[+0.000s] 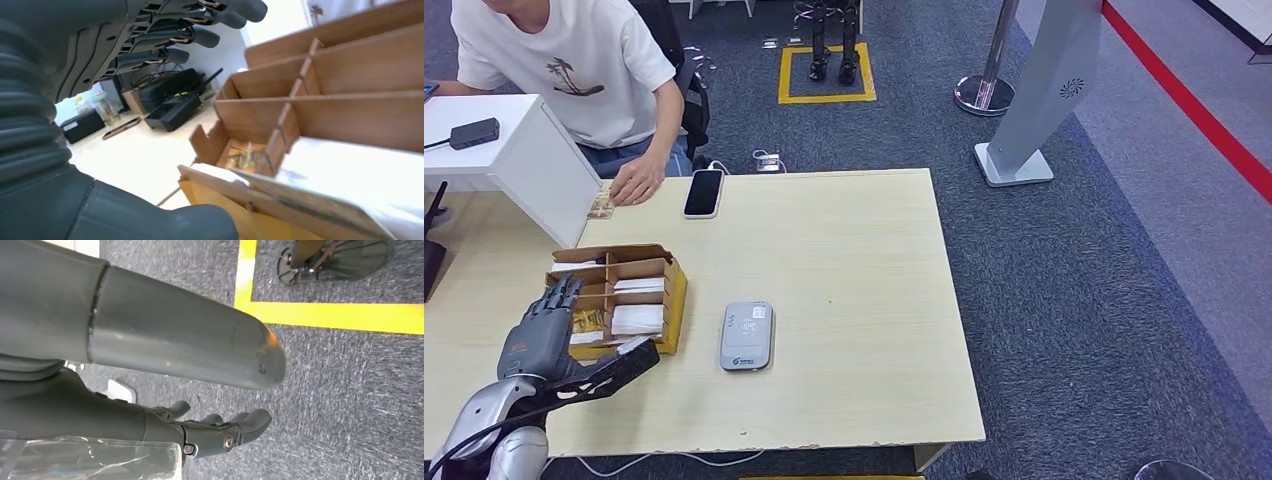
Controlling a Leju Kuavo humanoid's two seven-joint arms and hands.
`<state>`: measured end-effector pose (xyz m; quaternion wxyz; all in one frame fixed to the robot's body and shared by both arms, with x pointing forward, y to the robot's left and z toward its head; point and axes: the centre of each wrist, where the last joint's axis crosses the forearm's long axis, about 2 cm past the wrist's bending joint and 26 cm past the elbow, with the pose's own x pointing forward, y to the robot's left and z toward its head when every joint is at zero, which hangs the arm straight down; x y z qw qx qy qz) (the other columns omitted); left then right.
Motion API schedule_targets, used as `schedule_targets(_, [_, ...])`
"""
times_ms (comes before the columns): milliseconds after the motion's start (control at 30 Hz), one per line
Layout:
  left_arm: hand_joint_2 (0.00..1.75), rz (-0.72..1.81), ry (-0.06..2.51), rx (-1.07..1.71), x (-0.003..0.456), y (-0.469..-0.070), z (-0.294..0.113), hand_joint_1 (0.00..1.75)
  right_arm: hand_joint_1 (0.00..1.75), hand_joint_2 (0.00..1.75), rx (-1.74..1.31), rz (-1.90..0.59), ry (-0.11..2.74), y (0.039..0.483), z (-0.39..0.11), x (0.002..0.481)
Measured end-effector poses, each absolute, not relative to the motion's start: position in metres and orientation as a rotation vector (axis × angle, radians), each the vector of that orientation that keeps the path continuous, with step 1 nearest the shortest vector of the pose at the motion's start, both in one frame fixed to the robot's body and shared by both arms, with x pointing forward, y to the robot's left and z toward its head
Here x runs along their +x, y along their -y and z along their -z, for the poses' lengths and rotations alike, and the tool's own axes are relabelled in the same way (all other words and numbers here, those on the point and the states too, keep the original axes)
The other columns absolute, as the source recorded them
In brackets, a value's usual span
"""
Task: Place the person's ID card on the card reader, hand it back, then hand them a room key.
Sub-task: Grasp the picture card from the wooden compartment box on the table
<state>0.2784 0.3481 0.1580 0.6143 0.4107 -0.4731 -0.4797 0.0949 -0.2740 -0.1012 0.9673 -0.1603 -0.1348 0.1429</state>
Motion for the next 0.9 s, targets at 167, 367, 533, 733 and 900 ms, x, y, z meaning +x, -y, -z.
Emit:
schedule_targets(167, [1.75,1.111,1.080,0.905,0.290,-0.347,-0.155,0.00,0.00,0.00,-0.327,-0.324,0.291,0.274,0.099,0.105])
schedule_targets(367, [1.75,1.117,1.065,0.861,0.291,-0.349,-0.151,0.00,0.00,0.00,-0.327,-0.320,0.356,0.273,0.094,0.126])
schedule_targets(533, [1.75,1.127,1.050,0.758,0.289,-0.356,-0.145,0.00,0.00,0.00,-0.336,-0.324,0.326,0.273,0.093,0.129])
schedule_targets(733, [1.75,1.127,1.002,0.715,0.276,-0.376,-0.136,0.00,0.00,0.00,-0.336,-0.346,0.306,0.273,0.093,0.127])
schedule_targets(900, [1.75,1.123,0.965,0.715,0.268,-0.389,-0.134,0.00,0.00,0.00,-0.331,-0.359,0.308,0.272,0.093,0.128])
